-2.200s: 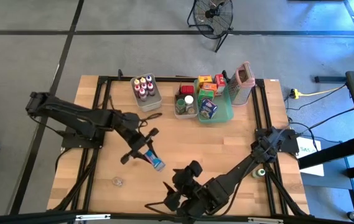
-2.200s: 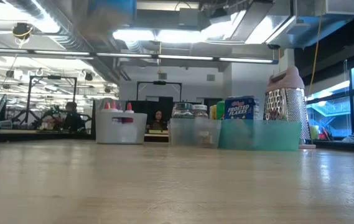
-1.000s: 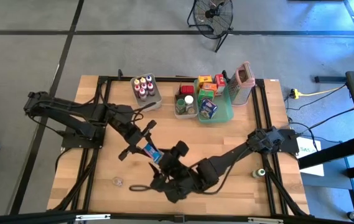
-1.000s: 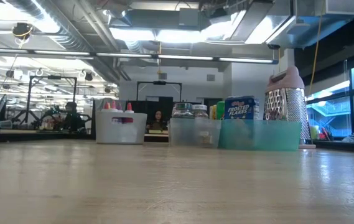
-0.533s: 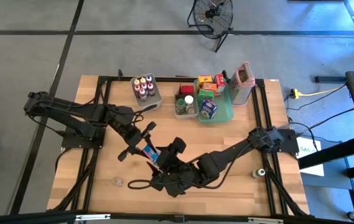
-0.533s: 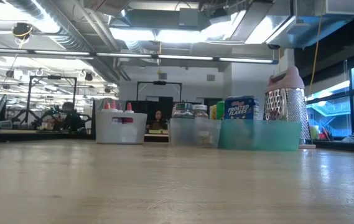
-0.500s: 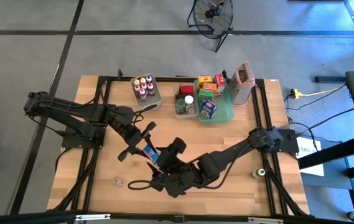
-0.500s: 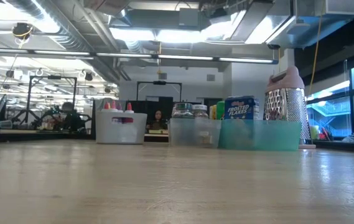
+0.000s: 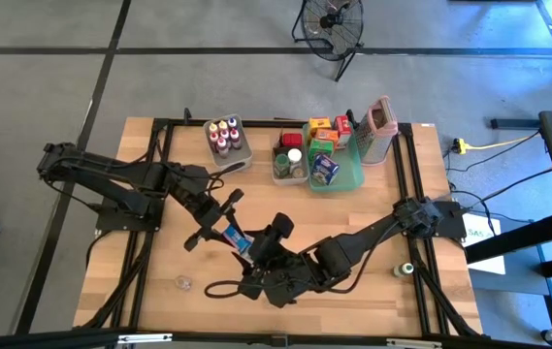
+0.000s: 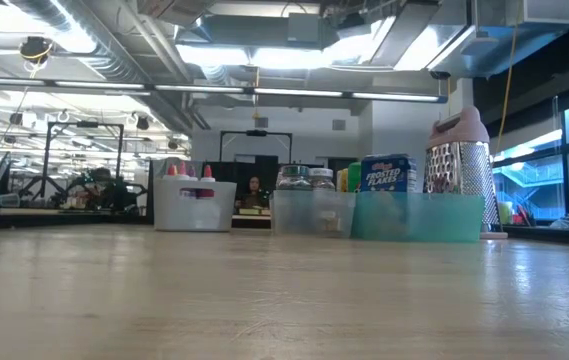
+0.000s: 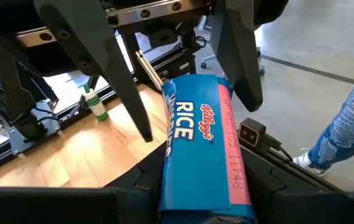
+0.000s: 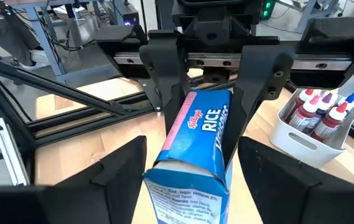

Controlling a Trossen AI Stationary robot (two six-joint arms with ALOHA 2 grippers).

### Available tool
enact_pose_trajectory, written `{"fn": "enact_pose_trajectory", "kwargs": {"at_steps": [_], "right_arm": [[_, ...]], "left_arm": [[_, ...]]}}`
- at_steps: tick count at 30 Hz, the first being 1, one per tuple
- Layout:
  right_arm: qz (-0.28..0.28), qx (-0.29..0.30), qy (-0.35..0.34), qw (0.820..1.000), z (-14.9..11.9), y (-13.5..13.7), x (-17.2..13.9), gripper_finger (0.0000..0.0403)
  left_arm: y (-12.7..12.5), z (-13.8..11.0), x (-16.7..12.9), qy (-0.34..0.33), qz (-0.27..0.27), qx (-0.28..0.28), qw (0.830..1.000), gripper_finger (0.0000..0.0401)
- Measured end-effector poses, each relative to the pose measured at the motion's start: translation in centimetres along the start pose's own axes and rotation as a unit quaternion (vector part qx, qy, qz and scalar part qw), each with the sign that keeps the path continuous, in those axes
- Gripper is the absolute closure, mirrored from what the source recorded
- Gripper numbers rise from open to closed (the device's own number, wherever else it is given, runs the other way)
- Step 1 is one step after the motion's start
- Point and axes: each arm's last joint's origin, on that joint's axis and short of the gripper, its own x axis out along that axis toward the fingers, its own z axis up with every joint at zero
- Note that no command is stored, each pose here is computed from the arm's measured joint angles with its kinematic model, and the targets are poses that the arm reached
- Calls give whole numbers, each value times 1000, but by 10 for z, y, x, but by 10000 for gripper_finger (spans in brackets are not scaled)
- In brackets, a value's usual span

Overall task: Pick & Place Kitchen Items
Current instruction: Put the light blue cereal box into the green bin

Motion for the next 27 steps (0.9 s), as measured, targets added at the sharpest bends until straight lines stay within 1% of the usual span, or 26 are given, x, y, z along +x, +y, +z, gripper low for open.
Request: {"fn": "enact_pose_trajectory", "kwargs": {"at_steps": [5,27], "right_arm": [[-2,2,1,1000,1,-2,2,160],[15,4,55,998,-4,-11,12,160]], "left_arm": [[0,0,0,2,5,0,1000,274],[0,-1,0,4,9,-2,1000,274]]}}
